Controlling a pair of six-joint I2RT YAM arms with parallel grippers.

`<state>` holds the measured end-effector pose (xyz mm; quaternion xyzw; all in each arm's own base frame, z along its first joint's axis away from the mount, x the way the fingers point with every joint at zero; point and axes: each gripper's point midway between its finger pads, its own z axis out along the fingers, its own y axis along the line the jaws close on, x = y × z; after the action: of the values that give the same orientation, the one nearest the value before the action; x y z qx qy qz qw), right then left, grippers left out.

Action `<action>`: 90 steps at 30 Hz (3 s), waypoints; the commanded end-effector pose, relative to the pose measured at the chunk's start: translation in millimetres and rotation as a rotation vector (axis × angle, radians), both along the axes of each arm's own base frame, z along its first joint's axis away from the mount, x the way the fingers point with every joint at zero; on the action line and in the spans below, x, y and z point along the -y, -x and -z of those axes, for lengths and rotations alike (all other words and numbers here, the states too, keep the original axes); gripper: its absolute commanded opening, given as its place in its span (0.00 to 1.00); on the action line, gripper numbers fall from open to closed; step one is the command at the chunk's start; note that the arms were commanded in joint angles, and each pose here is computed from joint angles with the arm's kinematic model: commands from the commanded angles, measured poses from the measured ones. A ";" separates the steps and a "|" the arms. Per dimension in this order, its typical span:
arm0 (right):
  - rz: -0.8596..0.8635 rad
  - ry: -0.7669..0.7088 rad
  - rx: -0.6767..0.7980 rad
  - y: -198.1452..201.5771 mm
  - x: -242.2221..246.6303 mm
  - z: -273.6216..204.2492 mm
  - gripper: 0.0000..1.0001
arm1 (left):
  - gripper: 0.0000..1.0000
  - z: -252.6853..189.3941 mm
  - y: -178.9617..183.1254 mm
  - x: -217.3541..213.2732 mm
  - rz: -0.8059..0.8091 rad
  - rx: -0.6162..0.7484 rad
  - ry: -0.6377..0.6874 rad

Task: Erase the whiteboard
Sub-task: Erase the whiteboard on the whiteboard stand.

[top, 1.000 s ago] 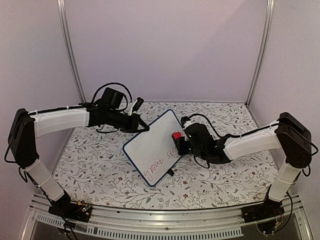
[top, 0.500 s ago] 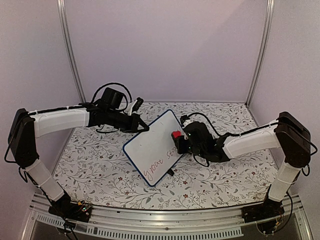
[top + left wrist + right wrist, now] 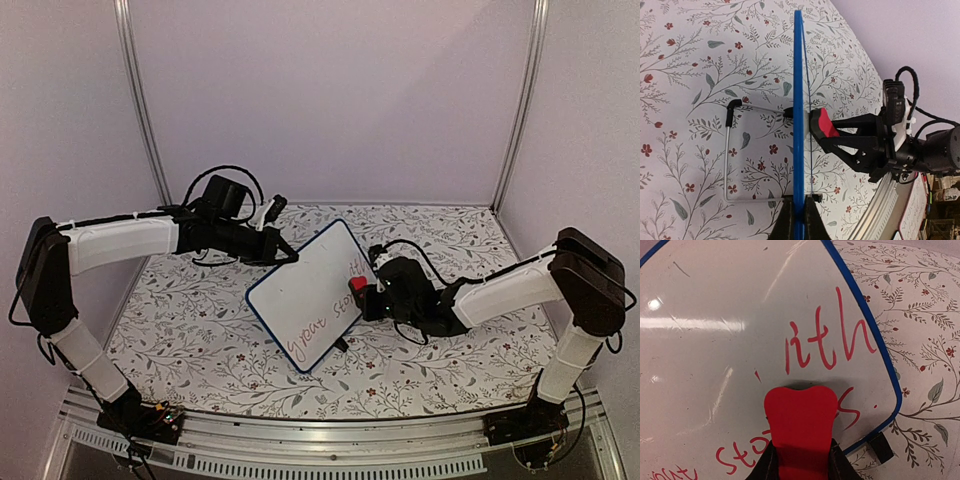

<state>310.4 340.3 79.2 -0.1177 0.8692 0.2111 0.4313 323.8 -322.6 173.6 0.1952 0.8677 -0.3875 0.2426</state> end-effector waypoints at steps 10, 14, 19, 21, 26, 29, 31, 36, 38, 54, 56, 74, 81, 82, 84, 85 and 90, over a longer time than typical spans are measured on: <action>-0.092 -0.006 0.039 0.7 -21.5 -21.7 0.23 | 0.00 -6.1 19.5 19.1 0.106 0.006 0.039; -0.063 0.030 0.075 -11.6 -24.0 -29.3 0.23 | 0.00 -5.5 19.7 19.3 0.108 0.005 0.038; -0.016 0.045 0.088 -25.7 -18.3 -31.1 0.23 | 0.00 -6.5 19.9 19.3 0.108 0.005 0.041; -0.008 0.043 0.090 -27.9 -17.2 -32.3 0.23 | 0.00 -7.3 20.3 19.5 0.109 0.007 0.042; -0.018 0.051 0.076 -23.5 -14.2 -25.7 0.23 | 0.00 -8.4 20.8 19.7 0.111 0.009 0.044; -0.016 0.055 0.047 -16.2 -7.0 -13.1 0.22 | 0.00 -9.2 20.7 19.5 0.110 0.010 0.044; -0.011 0.054 0.027 -10.3 -0.4 -4.9 0.22 | 0.00 -9.7 20.6 19.2 0.110 0.012 0.045; 0.013 0.063 -0.008 -0.1 15.2 11.5 0.22 | 0.00 -8.4 21.3 19.9 0.113 0.006 0.046; 0.019 0.057 -0.006 0.4 16.9 9.9 0.22 | 0.00 -9.4 21.5 20.2 0.113 0.008 0.047; 0.081 0.050 0.119 -42.4 9.4 -35.4 0.22 | 0.00 -8.5 21.9 20.9 0.114 0.011 0.043; 0.084 0.055 0.133 -48.2 9.3 -39.8 0.23 | 0.00 -8.4 22.2 21.3 0.116 0.009 0.044; 0.029 0.032 0.022 -22.8 20.7 -3.6 0.22 | 0.00 -6.9 22.5 21.7 0.118 0.006 0.043; 0.022 0.024 -0.011 -6.1 29.2 7.6 0.22 | 0.00 -5.6 21.6 21.0 0.113 0.005 0.039; 0.018 0.017 -0.009 -5.0 28.1 6.2 0.21 | 0.00 -5.2 21.5 21.0 0.113 0.004 0.039; 0.001 0.010 0.002 -3.3 23.1 2.7 0.21 | 0.00 -5.0 21.5 21.4 0.113 0.004 0.039; -0.010 0.007 0.009 -2.5 19.7 0.0 0.22 | 0.00 -4.6 21.9 21.6 0.115 0.002 0.038; -0.034 -0.003 0.050 -9.1 6.9 -15.4 0.22 | 0.00 -4.6 21.6 21.6 0.114 0.004 0.038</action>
<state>320.6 312.9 74.4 -0.1159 0.8702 0.1872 0.4407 318.2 -326.8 173.9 0.2017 0.8655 -0.3932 0.2358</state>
